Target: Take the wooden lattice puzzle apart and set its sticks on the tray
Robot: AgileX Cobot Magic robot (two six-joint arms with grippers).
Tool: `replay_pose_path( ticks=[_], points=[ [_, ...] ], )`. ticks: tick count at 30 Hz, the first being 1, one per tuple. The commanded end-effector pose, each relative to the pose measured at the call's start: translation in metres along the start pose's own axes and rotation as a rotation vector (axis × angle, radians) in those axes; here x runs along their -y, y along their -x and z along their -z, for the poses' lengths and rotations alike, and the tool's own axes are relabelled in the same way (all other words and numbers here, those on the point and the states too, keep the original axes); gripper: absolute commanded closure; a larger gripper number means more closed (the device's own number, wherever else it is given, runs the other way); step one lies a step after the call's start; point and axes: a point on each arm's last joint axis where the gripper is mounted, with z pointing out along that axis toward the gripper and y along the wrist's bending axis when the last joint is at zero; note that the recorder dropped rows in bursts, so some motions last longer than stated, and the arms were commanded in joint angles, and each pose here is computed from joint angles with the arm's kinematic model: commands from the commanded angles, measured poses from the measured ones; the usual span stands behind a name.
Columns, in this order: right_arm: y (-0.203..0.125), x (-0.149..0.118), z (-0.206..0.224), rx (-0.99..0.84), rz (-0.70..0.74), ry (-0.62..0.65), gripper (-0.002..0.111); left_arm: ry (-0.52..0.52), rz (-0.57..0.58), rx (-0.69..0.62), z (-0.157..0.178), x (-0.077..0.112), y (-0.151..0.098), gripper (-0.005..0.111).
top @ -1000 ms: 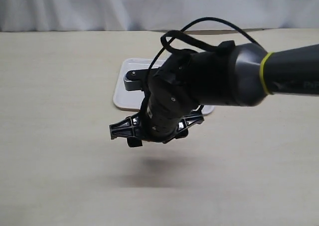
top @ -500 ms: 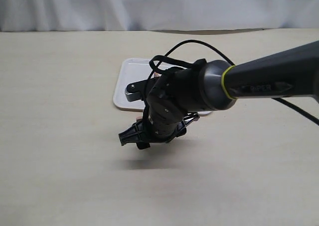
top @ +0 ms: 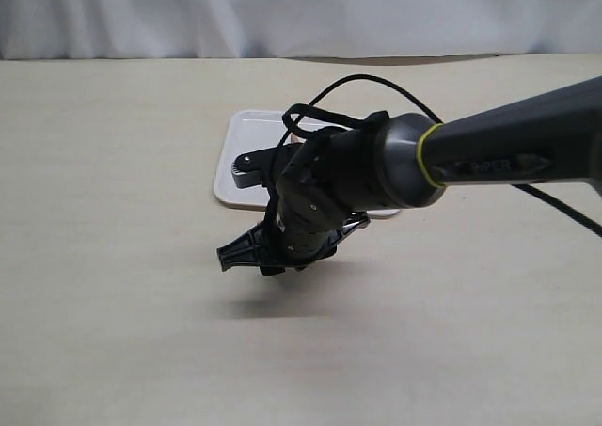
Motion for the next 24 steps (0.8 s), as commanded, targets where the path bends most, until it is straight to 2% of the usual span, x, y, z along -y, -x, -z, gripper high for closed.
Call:
replay_pose_path(
  ticks=[1, 7, 9, 12, 16, 24],
  points=[
    [0.001, 0.001, -0.002, 0.002, -0.014, 0.007, 0.066, 0.012, -0.001, 0.008, 0.000, -0.001, 0.000, 0.107],
    [0.002, 0.002, -0.002, 0.006, -0.006, 0.005, 0.067, 0.012, -0.001, 0.008, 0.000, -0.001, 0.000, 0.107],
    [0.002, 0.001, -0.002, 0.014, -0.006, 0.011, 0.070, 0.012, -0.001, 0.008, 0.000, -0.001, 0.000, 0.107],
    [0.003, 0.001, -0.002, 0.018, -0.006, 0.014, 0.082, 0.012, -0.001, 0.008, 0.000, -0.001, 0.000, 0.107],
    [0.002, 0.001, -0.002, 0.015, -0.006, 0.012, 0.104, 0.012, -0.001, 0.008, 0.000, -0.001, 0.000, 0.107],
    [0.005, 0.002, 0.010, 0.020, 0.013, 0.007, 0.104, 0.012, -0.001, 0.008, 0.000, -0.001, 0.000, 0.107]
  ],
)
